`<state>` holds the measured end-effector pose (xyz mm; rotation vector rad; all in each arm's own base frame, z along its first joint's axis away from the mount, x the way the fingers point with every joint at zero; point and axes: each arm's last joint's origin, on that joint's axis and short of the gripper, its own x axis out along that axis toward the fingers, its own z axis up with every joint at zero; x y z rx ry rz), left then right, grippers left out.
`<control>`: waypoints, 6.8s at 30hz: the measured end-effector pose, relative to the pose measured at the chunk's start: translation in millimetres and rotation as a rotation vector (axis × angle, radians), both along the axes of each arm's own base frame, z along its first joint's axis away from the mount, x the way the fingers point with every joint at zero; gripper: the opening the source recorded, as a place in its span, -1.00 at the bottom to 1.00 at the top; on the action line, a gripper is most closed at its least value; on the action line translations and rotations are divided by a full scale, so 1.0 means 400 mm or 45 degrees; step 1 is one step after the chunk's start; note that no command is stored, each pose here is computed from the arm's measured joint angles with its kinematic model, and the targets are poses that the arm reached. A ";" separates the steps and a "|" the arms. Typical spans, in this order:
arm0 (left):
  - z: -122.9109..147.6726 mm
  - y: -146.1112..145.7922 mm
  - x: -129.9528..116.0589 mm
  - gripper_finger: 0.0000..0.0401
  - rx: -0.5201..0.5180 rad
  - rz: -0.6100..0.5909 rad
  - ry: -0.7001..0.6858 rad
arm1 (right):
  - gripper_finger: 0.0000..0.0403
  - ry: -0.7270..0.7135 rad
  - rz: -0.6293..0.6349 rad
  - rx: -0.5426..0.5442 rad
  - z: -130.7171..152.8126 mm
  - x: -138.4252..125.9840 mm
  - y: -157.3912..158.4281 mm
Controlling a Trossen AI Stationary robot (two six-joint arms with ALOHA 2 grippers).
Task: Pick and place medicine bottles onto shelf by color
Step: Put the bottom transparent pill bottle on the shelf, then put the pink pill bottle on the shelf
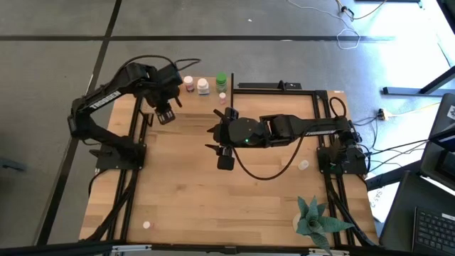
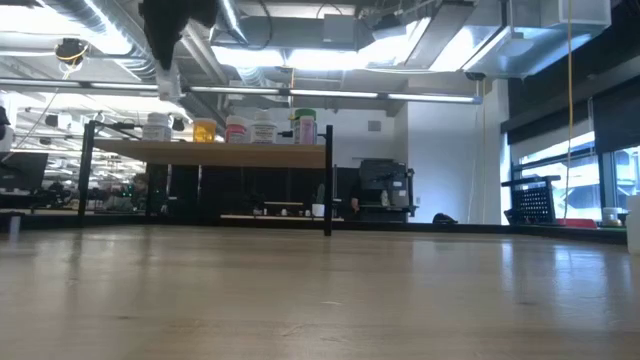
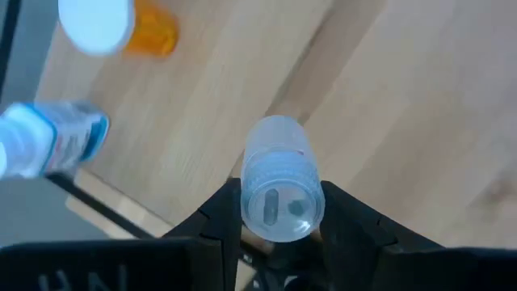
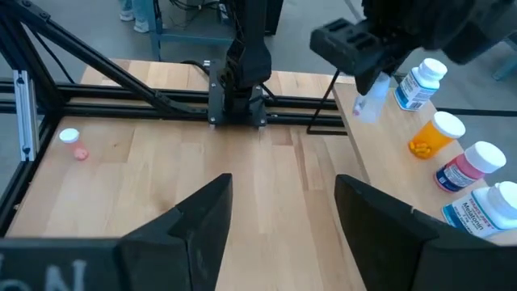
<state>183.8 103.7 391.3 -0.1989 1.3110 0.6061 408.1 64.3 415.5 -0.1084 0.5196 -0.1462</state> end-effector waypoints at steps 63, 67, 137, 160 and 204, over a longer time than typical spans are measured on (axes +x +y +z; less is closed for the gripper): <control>-0.151 0.187 -0.115 -0.40 -0.067 0.697 0.043 | 0.10 -0.039 -0.257 0.098 -0.003 -0.004 -0.013; -0.151 0.187 -0.115 -0.40 -0.067 0.697 0.043 | 0.10 -0.030 -0.216 0.123 -0.004 -0.003 -0.010; -0.012 0.007 -0.214 0.16 0.196 0.567 -0.340 | 0.10 -0.023 -0.187 0.140 -0.005 -0.002 -0.008; 0.008 -0.251 -0.149 0.14 -0.240 -0.630 -0.528 | 0.10 -0.023 -0.187 0.140 -0.005 -0.002 -0.009; -0.261 -0.883 -0.078 0.14 -0.700 0.173 0.055 | 0.10 0.081 0.515 0.144 -0.009 -0.005 0.025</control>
